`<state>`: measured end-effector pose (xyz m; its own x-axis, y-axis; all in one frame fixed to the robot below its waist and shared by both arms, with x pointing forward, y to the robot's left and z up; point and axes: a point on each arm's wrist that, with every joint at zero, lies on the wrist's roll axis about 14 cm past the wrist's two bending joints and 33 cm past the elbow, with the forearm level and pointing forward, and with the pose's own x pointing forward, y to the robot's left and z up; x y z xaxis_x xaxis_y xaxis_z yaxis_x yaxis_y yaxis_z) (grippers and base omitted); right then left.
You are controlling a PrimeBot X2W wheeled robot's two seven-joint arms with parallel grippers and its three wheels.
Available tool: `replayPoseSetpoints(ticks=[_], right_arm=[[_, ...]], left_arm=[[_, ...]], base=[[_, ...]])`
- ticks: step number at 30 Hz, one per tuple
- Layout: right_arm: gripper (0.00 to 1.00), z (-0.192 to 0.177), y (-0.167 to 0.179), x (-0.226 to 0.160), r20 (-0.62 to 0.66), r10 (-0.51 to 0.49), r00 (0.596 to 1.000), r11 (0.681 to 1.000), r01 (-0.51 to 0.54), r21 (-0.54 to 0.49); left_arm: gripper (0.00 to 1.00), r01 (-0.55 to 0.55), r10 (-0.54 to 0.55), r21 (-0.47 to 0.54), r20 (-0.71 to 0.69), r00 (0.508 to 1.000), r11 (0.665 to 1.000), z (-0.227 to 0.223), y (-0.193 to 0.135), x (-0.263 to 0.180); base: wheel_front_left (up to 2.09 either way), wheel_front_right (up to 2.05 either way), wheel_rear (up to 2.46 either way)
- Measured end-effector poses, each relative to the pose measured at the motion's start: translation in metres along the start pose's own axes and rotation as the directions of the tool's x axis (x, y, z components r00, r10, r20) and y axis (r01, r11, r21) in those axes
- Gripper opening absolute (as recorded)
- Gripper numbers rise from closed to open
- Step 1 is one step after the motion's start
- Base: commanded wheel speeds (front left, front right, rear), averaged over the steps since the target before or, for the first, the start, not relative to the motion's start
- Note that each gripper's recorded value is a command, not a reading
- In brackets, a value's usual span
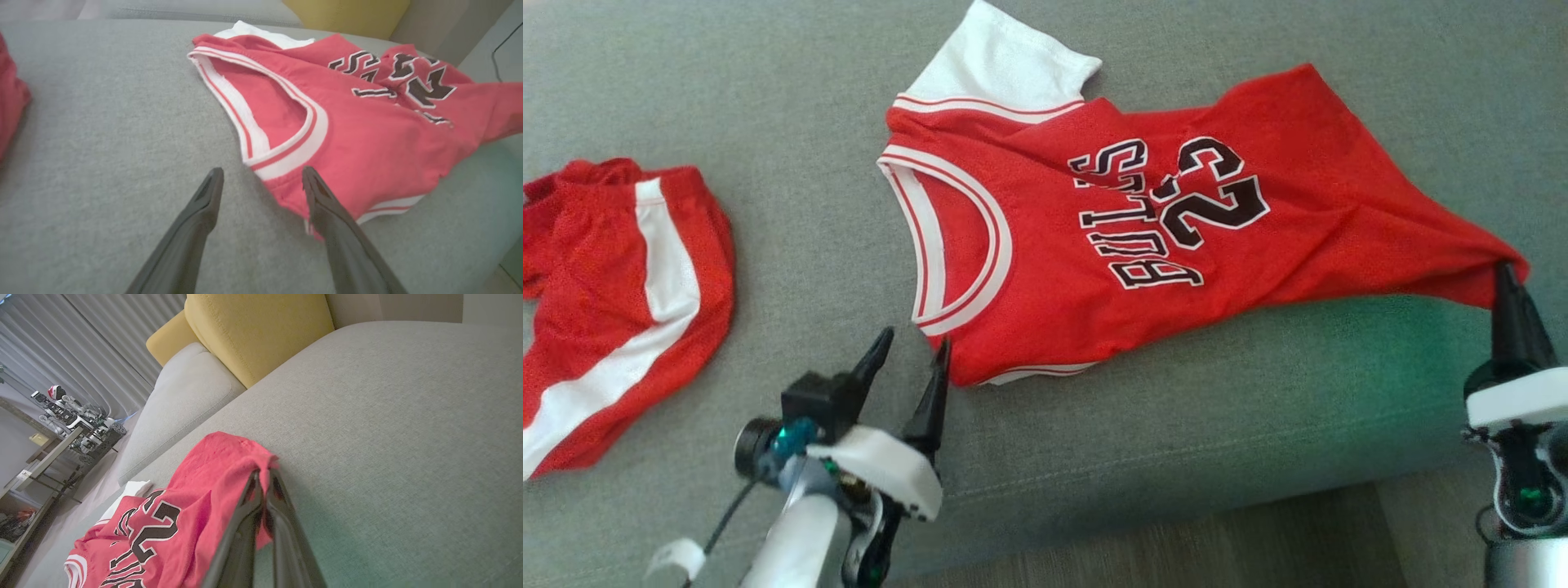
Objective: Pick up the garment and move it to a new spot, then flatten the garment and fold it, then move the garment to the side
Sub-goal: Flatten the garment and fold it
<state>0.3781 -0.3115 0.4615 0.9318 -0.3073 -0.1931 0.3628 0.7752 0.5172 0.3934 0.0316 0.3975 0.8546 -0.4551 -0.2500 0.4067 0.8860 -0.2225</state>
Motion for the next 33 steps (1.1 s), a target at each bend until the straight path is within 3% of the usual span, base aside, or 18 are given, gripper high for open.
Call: replayPoseSetpoints(ticks=[11,12,13,19,23,29,33], right_arm=[[0.00,-0.010,-0.001,0.004,-0.024,-0.009,1.000,1.000,0.009,-0.012],[0.00,-0.010,-0.001,0.004,-0.025,-0.010,1.000,1.000,0.009,-0.013],[0.00,-0.010,0.000,0.005,-0.024,-0.008,1.000,1.000,0.008,-0.012],[0.00,-0.007,0.003,0.006,-0.009,0.000,1.000,1.000,0.000,-0.006],[0.00,-0.007,0.006,0.004,-0.002,0.011,1.000,1.000,-0.011,0.016],[0.00,-0.005,0.008,-0.003,0.012,0.020,1.000,0.999,-0.020,0.031],[0.00,-0.009,0.007,-0.005,0.008,0.017,1.000,0.999,-0.017,0.035]], left_arm=[[1.00,0.072,-0.098,-0.185,-0.136,0.986,0.980,-0.026,-0.021,0.020],[0.40,0.081,-0.106,-0.192,-0.125,0.986,0.978,-0.022,-0.023,0.023],[0.00,0.094,-0.118,-0.199,-0.109,0.987,0.975,-0.018,-0.026,0.026],[0.00,0.207,-0.210,-0.253,0.014,0.977,0.945,0.020,-0.059,0.029],[0.00,0.379,-0.327,-0.284,0.213,0.921,0.881,0.089,-0.100,0.017],[0.00,0.511,-0.377,-0.316,0.398,0.836,0.800,0.174,-0.113,-0.009],[0.00,0.495,-0.384,-0.289,0.365,0.848,0.820,0.191,-0.101,0.009]], base=[[0.00,0.00,0.00],[0.00,0.00,0.00],[0.00,0.00,0.00],[0.00,0.00,0.00],[0.00,0.00,0.00],[0.00,0.00,0.00],[0.00,0.00,0.00]])
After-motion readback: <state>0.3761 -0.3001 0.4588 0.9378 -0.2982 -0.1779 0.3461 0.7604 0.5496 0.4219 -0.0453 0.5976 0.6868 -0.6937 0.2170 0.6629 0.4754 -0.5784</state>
